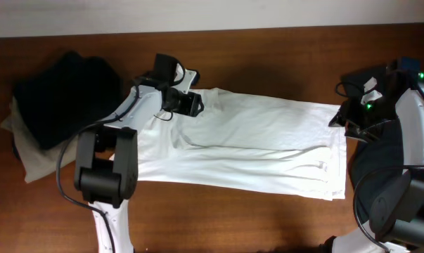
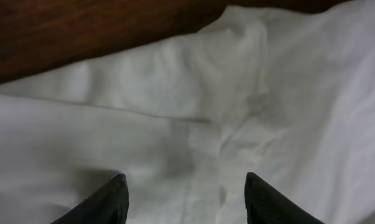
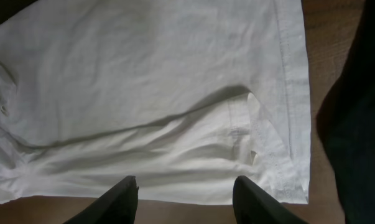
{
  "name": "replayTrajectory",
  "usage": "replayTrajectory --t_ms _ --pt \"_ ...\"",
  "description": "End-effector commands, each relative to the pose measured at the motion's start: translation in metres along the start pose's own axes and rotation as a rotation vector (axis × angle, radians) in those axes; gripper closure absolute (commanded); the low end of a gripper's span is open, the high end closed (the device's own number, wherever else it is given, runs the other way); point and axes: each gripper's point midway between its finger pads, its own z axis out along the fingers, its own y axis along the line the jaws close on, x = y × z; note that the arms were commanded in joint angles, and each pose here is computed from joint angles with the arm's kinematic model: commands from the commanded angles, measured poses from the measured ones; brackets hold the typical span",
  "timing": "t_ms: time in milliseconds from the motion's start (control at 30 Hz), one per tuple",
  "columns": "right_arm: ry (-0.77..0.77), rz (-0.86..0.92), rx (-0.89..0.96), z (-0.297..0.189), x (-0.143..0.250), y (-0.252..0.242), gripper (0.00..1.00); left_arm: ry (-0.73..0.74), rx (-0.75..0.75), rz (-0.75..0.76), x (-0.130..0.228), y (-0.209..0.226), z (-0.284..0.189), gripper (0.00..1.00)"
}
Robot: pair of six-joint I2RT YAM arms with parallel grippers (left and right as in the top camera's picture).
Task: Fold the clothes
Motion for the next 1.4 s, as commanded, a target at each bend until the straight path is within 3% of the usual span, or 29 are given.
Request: replayTrajectory --t_ms 0,100,133,233,267,433,500,600,667,867,967,1100,1133,1167,1367 --pt "-0.025 -0.014 -0.015 -0.008 -0.002 0.004 0.46 0.041 -0.114 0.056 0.008 0.002 0.014 0.41" --pt "-0.025 -0.014 -0.015 -0.008 -0.002 0.004 0.46 0.089 -0.241 0.166 0.015 -0.002 0.019 0.45" --pt "-0.025 -0.014 -0.015 -0.008 -0.002 0.004 0.46 0.096 -0.301 0.187 0.015 -0.001 0.019 0.53" --pt "-0.025 -0.014 -0.015 -0.008 -0.002 0.004 0.46 0.101 -0.362 0.201 0.013 0.002 0.016 0.98" --pt "-0.025 -0.014 -0.015 -0.008 -0.002 0.004 0.46 0.1 -0.363 0.2 0.01 0.002 0.013 1.0" --pt "-0.078 -0.031 -0.01 -0.009 -0.016 0.004 0.46 0.118 -0.547 0.204 -0.036 0.008 -0.061 1.0" --pt "-0.207 -0.076 -0.026 -0.013 -0.047 0.01 0.41 0.136 -0.64 0.206 -0.044 0.015 -0.09 1.0" --pt "-0.411 -0.136 -0.017 -0.02 -0.102 0.013 0.41 0.149 -0.653 0.188 -0.044 0.02 -0.104 1.0" --pt "-0.467 -0.146 0.005 -0.006 -0.13 0.007 0.41 0.176 -0.66 0.153 -0.037 0.028 -0.11 1.0" --pt "-0.315 -0.096 0.035 0.109 -0.152 -0.032 0.44 0.215 -0.67 0.081 -0.024 0.041 -0.117 1.0" --pt "-0.263 -0.074 0.041 0.141 -0.149 -0.043 0.46 0.221 -0.67 0.08 -0.022 0.042 -0.118 1.0" --pt "-0.203 -0.055 0.053 0.146 -0.135 -0.047 0.62 0.214 -0.681 0.028 -0.02 0.053 -0.122 1.0" --pt "-0.167 -0.048 0.057 0.147 -0.127 -0.049 0.71 0.217 -0.682 -0.008 -0.017 0.059 -0.125 1.0" --pt "-0.155 -0.043 0.059 0.146 -0.123 -0.049 0.93 0.219 -0.669 -0.022 -0.015 0.06 -0.125 1.0" --pt "-0.37 -0.107 0.03 0.05 -0.145 -0.014 0.96 0.214 -0.596 -0.077 -0.012 0.069 -0.126 1.0"
